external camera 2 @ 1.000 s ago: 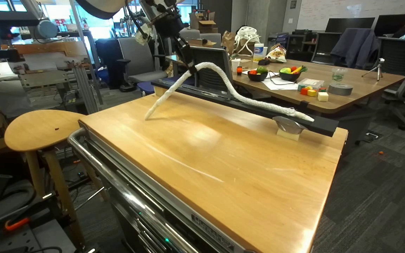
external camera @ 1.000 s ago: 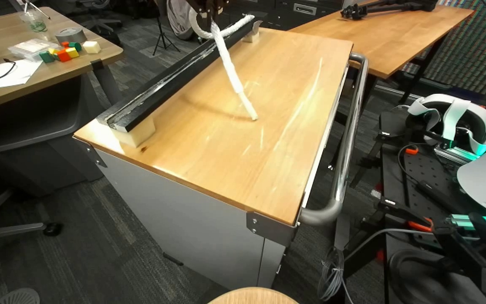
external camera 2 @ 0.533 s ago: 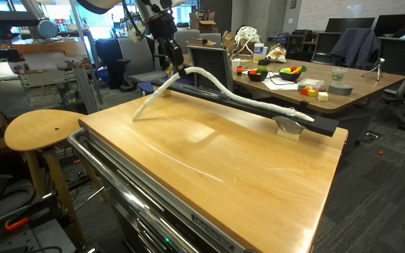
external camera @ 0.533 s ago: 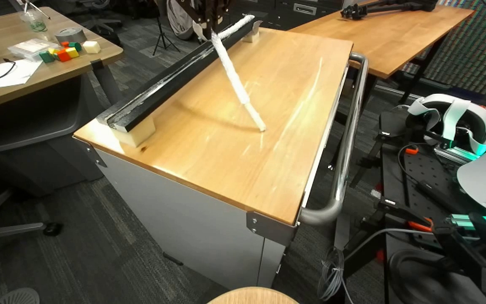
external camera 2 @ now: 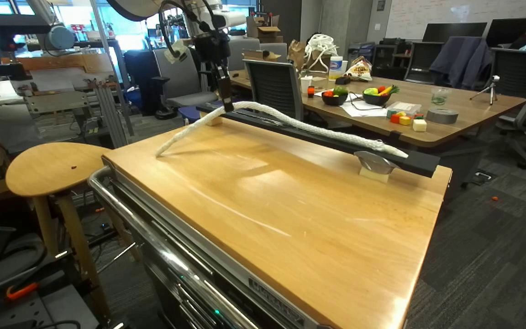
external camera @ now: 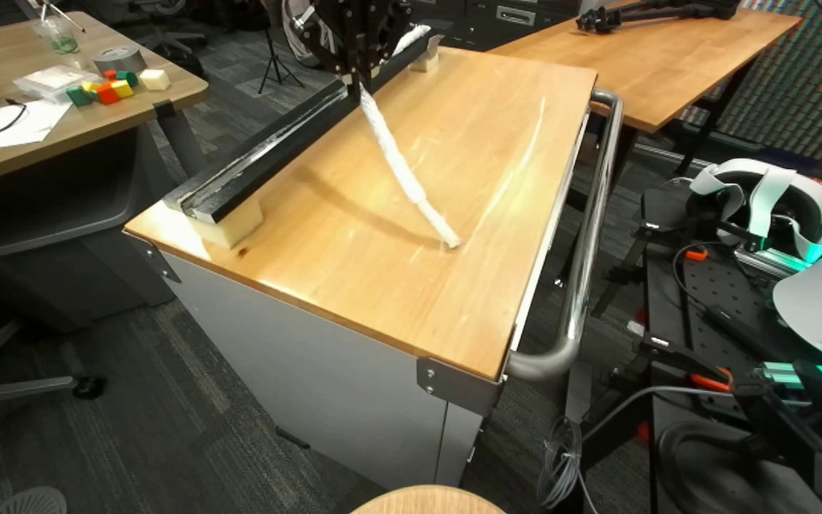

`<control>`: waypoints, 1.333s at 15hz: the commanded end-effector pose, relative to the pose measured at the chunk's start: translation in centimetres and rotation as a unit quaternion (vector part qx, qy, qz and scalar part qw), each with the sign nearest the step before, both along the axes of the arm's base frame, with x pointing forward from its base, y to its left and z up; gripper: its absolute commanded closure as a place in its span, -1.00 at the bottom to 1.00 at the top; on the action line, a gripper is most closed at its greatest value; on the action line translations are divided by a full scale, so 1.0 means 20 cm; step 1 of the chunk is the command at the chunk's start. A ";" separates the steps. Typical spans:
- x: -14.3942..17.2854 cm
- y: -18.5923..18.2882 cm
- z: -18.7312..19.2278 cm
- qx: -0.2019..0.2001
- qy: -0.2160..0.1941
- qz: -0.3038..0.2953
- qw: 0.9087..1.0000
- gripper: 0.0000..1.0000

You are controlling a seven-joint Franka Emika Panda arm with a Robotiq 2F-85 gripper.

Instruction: Put the rope in the groove on the black object

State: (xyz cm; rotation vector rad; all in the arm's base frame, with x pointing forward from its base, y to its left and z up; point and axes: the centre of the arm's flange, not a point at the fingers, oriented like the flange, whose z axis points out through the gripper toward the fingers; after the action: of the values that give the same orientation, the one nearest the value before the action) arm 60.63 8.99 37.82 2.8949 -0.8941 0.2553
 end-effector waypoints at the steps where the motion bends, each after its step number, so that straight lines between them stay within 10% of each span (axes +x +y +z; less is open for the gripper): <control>1: 0.09 0.01 0.05 0.051 0.012 -0.023 0.998 0.94; 20: 0.30 -0.14 -0.01 0.152 0.056 -0.143 0.976 0.94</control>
State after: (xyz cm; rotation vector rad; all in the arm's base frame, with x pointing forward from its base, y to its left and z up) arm 64.91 6.35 36.92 2.9546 -1.3490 -0.0113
